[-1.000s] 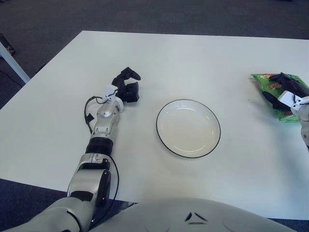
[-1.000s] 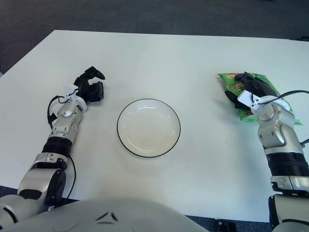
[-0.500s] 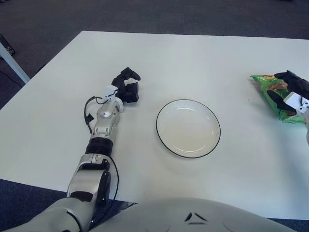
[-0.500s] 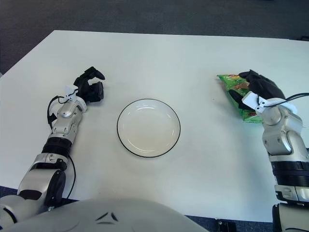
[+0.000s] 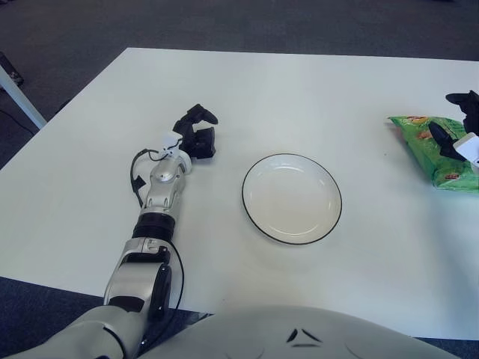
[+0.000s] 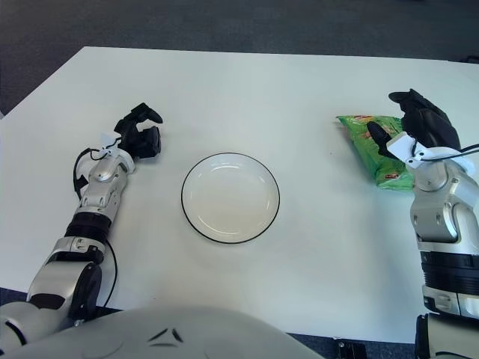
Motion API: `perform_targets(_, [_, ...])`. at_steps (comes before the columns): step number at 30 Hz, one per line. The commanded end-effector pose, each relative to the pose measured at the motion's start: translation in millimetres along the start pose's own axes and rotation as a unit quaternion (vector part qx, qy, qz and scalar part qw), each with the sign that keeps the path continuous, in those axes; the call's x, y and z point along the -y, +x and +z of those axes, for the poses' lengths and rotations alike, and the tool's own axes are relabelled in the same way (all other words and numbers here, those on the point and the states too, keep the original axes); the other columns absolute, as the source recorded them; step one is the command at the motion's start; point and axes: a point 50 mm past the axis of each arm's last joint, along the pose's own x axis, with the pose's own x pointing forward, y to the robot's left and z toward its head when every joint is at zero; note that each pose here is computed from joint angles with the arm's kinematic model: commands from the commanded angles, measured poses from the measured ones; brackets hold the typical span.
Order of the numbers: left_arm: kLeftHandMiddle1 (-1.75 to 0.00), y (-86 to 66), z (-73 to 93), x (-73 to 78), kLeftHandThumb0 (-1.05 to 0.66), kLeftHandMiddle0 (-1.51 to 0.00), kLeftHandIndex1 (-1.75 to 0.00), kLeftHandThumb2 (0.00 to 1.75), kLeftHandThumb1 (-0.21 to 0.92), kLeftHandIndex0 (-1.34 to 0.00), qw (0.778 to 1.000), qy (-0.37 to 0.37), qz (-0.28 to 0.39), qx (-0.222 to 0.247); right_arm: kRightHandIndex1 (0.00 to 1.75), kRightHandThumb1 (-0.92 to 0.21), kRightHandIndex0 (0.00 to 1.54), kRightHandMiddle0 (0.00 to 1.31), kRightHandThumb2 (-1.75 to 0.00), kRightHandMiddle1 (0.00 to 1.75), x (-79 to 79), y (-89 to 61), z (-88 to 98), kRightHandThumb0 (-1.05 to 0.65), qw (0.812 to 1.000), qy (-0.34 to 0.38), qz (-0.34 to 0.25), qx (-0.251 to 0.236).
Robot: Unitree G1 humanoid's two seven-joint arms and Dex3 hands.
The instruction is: Put the snack into the plate.
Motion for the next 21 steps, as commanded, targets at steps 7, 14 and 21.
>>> perform_targets(7, [-1.75, -17.7, -30.9, -2.6, -0.46, -1.18, -1.75, 1.24, 0.38, -0.57, 0.998, -0.003, 0.006, -0.068, 0.04, -0.92, 0.06, 0.0, -1.03, 0.58, 10.1, -1.3, -2.5, -0.89, 1.0, -0.014, -0.018, -0.003])
perform_targets(14, [-1.75, -17.8, -30.8, -3.7, -0.46, -1.17, -1.75, 1.24, 0.38, -0.56, 0.997, -0.004, 0.007, -0.07, 0.03, -0.92, 0.04, 0.0, -1.01, 0.57, 9.3, -3.4, -4.6, -0.92, 0.999, -0.03, -0.011, -0.009])
perform_targets(21, [-1.75, -17.5, -30.5, -4.6, -0.46, -1.15, -1.75, 1.24, 0.38, -0.56, 0.997, -0.009, 0.008, -0.071, 0.02, -0.92, 0.03, 0.0, -0.99, 0.57, 1.0, -3.7, -12.1, -0.96, 0.998, -0.058, 0.02, -0.012])
